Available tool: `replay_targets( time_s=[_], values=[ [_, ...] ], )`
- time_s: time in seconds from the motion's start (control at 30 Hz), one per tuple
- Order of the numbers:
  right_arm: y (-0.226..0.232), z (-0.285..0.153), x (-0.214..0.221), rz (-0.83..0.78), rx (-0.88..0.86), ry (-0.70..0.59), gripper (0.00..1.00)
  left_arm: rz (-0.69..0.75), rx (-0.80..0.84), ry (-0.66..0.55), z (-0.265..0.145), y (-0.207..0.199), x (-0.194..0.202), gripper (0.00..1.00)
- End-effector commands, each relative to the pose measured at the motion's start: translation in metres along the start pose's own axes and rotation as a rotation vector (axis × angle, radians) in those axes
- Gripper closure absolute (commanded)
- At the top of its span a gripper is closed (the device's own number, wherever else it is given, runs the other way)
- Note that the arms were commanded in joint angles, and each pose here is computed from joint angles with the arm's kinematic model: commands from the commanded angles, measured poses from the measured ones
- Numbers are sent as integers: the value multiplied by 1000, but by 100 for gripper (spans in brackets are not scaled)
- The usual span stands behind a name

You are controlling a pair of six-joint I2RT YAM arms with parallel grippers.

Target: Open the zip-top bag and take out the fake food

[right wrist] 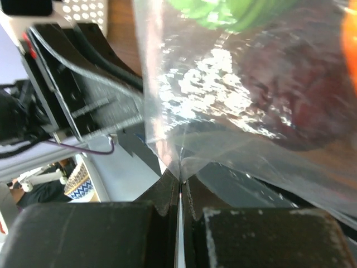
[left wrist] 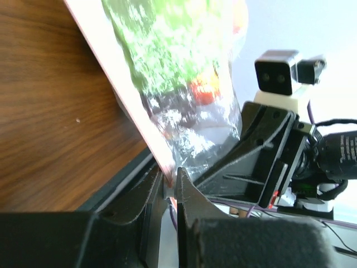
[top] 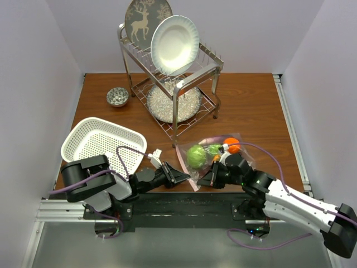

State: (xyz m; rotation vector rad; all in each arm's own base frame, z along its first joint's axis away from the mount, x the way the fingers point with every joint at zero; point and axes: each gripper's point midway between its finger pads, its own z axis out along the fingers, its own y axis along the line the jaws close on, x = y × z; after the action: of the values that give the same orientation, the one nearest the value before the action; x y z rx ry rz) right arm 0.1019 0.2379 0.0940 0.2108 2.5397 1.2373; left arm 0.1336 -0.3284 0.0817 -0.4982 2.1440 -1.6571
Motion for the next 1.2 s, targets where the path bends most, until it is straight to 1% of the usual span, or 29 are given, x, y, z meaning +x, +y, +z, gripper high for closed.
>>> replay_targets(
  time_s=[0.0, 0.2, 0.33, 0.4, 0.47, 0.5, 0.53, 0.57, 0.6, 0.67, 0.7, 0.73, 0.8, 0.83, 0.9, 0.93, 1.0, 1.03, 1.1, 1.13, 1.17],
  values=[
    [-40, -12, 20, 6, 127, 54, 100, 83, -137, -118, -4, 38, -30, 92],
    [-55, -33, 31, 24, 181, 72, 100, 140, -180, -159, -5, 42, -43, 92],
    [-56, -49, 32, 19, 198, 65, 100, 173, -221, -190, -11, 48, -52, 92],
    [-60, -55, 34, 15, 220, 65, 100, 185, -207, -210, -15, 42, -56, 92],
    [-57, -59, 32, 5, 216, 57, 100, 220, -239, -226, -19, 46, -60, 92],
    [-58, -60, 33, 2, 220, 58, 100, 226, -213, -238, -19, 35, -63, 92],
    [-56, -62, 31, -3, 217, 54, 100, 251, -252, -250, -22, 41, -66, 92],
    [-55, -62, 31, -7, 218, 56, 100, 258, -254, -264, -23, 39, -69, 92],
    [-55, -63, 31, -12, 220, 56, 100, 262, -229, -283, -25, 28, -73, 92],
    [-52, -62, 28, -19, 220, 51, 100, 294, -252, -305, -30, 29, -78, 92],
    [-51, -62, 28, -18, 216, 50, 100, 300, -229, -318, -30, 17, -81, 92],
    [-45, -62, 26, -29, 197, 47, 100, 325, -263, -317, -33, 22, -82, 92],
    [-44, -61, 25, -36, 203, 49, 100, 338, -246, -336, -33, 7, -86, 94],
    [-43, -63, 23, -48, 205, 45, 100, 359, -278, -352, -37, 11, -91, 94],
    [-44, -65, 21, -58, 222, 37, 100, 369, -266, -389, -42, 0, -98, 94],
    [-42, -65, 20, -61, 216, 32, 100, 397, -278, -400, -45, 0, -102, 94],
    [-38, -65, 20, -66, 199, 32, 100, 411, -257, -415, -47, -16, -106, 94],
    [-37, -65, 19, -65, 198, 31, 100, 428, -285, -414, -49, -13, -107, 94],
    [-39, -66, 18, -73, 212, 30, 100, 438, -279, -428, -50, -23, -110, 95],
    [-37, -67, 17, -80, 209, 25, 100, 454, -277, -424, -50, -25, -110, 96],
    [-37, -68, 16, -83, 211, 21, 100, 461, -264, -420, -49, -31, -109, 99]
  ],
)
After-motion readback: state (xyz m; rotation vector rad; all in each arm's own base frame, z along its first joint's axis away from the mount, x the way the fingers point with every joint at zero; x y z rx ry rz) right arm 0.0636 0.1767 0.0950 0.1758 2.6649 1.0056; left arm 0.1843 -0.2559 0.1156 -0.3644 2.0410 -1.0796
